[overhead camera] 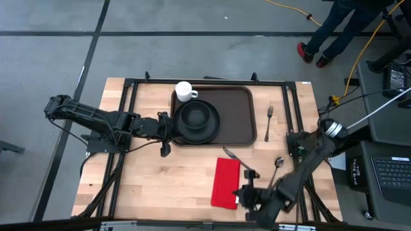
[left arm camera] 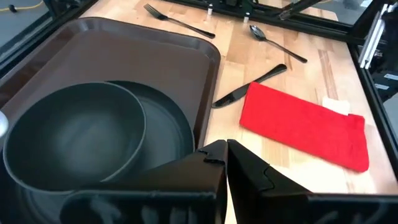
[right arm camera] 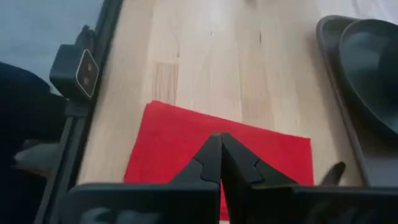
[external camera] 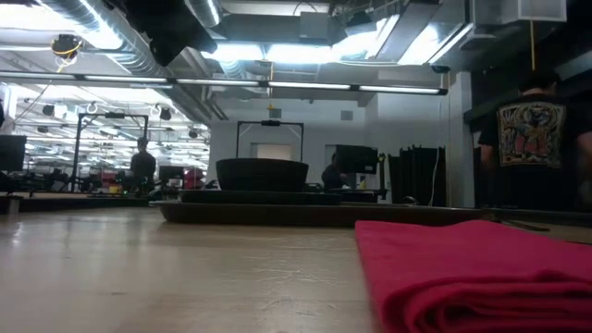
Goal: Set up tray
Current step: Put the red napkin on the brown serving tray to the top right of the black plate
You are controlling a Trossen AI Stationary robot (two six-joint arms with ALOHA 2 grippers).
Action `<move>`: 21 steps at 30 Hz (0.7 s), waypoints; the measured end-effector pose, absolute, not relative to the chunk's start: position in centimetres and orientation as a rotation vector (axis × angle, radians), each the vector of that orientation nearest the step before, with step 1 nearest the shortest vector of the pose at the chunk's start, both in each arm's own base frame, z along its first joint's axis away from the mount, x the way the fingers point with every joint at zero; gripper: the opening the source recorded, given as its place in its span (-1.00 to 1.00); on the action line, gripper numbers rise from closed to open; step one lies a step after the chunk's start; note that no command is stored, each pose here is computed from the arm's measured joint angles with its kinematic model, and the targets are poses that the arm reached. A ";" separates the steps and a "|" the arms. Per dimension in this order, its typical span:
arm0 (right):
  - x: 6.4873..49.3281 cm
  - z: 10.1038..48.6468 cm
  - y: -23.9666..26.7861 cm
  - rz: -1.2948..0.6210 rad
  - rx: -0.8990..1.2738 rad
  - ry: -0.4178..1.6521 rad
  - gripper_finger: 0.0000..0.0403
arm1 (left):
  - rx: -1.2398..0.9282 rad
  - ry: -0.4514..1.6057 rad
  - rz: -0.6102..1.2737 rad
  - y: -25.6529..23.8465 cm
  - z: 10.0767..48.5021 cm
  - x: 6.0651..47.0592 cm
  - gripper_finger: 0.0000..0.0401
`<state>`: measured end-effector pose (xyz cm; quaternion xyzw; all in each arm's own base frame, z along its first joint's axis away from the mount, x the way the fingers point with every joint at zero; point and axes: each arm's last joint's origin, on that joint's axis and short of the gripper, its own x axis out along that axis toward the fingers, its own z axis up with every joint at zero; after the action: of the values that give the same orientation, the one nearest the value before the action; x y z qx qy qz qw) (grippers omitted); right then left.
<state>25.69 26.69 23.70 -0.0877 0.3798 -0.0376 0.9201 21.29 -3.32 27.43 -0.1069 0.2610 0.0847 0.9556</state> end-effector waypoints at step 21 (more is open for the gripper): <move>29.6 21.4 32.3 -0.233 -0.122 1.126 -0.92 | 0.007 0.542 0.112 -3.3 27.4 21.3 -0.99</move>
<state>29.55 32.26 21.42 -0.0577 0.5320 -0.1102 0.8375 21.32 -3.32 27.45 0.0034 0.2677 0.0551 0.9619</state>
